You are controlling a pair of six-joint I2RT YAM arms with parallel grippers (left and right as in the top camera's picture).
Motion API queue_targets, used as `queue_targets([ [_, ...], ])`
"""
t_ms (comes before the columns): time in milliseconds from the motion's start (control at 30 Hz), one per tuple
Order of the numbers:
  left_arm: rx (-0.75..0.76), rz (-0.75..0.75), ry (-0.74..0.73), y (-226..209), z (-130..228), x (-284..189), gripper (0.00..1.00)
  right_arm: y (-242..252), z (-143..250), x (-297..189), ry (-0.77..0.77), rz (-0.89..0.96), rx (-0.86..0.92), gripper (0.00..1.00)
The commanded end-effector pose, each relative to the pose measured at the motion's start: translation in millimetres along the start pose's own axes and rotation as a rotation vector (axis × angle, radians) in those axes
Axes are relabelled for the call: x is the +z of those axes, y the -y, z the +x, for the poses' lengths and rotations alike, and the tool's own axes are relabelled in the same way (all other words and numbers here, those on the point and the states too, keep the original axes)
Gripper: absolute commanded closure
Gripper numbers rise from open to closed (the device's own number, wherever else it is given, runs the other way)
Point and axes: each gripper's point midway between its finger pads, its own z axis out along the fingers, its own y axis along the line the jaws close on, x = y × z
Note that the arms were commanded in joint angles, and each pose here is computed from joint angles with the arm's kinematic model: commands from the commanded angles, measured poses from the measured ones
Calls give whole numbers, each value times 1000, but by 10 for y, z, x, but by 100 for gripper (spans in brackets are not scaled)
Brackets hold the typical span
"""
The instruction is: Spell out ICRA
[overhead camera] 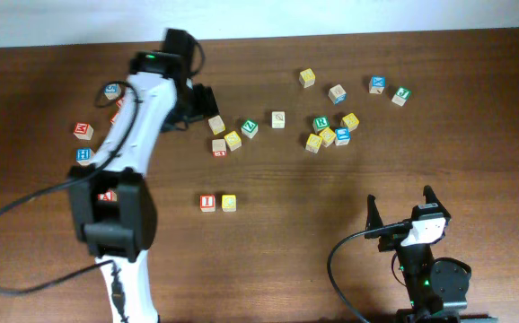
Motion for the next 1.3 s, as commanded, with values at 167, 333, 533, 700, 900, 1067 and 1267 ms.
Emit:
queue_targets([
  [167,-214,-70,15,-1040,-197,-480,1,-280,-174,-29,67,-166,128,2],
  [333,-229,-73,17,-1105,-212,-485,1,-903,-643,-353,123,-614,490,2],
  [533,-229,-73,17,-1105,-212,-485,1,-711,-1987,-817,568,-553,303,2],
  [700,-229,-73,17,-1105,-212,-485,1,-766,-2507,-199,253,-519,135,2],
  [900,-229,-73,17,-1105,-212,-485,1,-906,-2246,974,-394,-537,80,2],
  [1067,-229,-73,17,-1105,-213,-485,1,-1206,-1473,1615,-861,-467,-40,2],
  [1267,-229,-73,17,-1105,-212,-485,1,-1627,-606,2058,-1062,-580,44,1],
])
